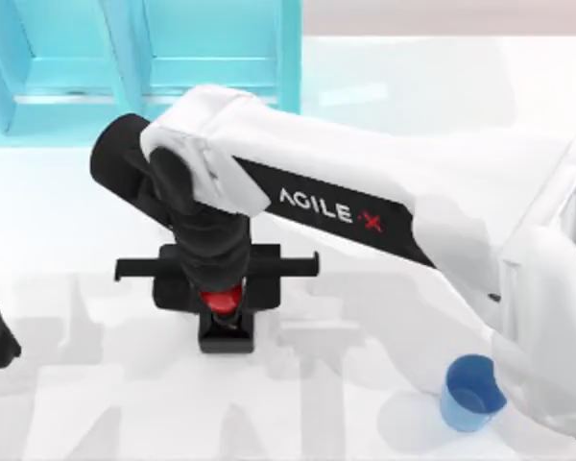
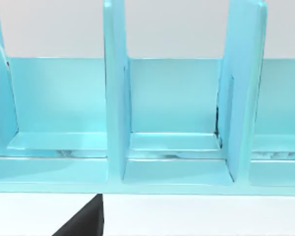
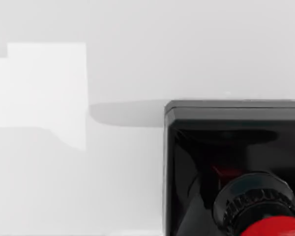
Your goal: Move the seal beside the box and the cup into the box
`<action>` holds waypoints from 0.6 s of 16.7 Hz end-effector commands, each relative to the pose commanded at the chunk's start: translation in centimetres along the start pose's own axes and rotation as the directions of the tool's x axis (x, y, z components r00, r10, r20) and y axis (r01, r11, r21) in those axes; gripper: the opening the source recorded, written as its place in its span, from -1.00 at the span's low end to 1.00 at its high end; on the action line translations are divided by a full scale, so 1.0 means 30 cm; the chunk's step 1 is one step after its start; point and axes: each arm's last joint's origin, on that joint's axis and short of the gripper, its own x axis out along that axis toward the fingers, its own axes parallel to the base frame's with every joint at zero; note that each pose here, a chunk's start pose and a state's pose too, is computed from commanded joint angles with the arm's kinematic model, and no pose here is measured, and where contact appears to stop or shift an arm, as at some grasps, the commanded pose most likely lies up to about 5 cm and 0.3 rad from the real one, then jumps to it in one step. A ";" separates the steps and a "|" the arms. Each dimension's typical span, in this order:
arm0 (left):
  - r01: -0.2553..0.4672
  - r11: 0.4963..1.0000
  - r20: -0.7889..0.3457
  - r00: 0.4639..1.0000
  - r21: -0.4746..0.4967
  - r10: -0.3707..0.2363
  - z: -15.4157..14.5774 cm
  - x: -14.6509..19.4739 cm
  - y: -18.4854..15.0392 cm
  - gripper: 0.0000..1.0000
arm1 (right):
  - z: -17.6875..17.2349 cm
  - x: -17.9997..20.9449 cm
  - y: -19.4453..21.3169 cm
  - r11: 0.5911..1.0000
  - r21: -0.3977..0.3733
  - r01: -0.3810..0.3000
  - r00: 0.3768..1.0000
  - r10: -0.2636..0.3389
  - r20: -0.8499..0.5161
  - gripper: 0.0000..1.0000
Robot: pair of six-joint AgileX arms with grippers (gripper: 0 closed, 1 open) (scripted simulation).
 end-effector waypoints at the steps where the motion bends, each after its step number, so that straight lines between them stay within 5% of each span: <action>1: 0.000 1.000 0.000 1.000 0.000 0.000 0.000 0.000 0.000 1.00 | 0.000 0.000 0.000 1.000 0.000 0.000 1.000 0.000 0.000 -1.00; 10: 0.000 1.000 0.000 1.000 0.000 0.000 0.000 0.000 0.000 1.00 | 0.001 -0.012 -0.012 1.000 -0.004 0.004 1.000 -0.004 -0.002 -1.00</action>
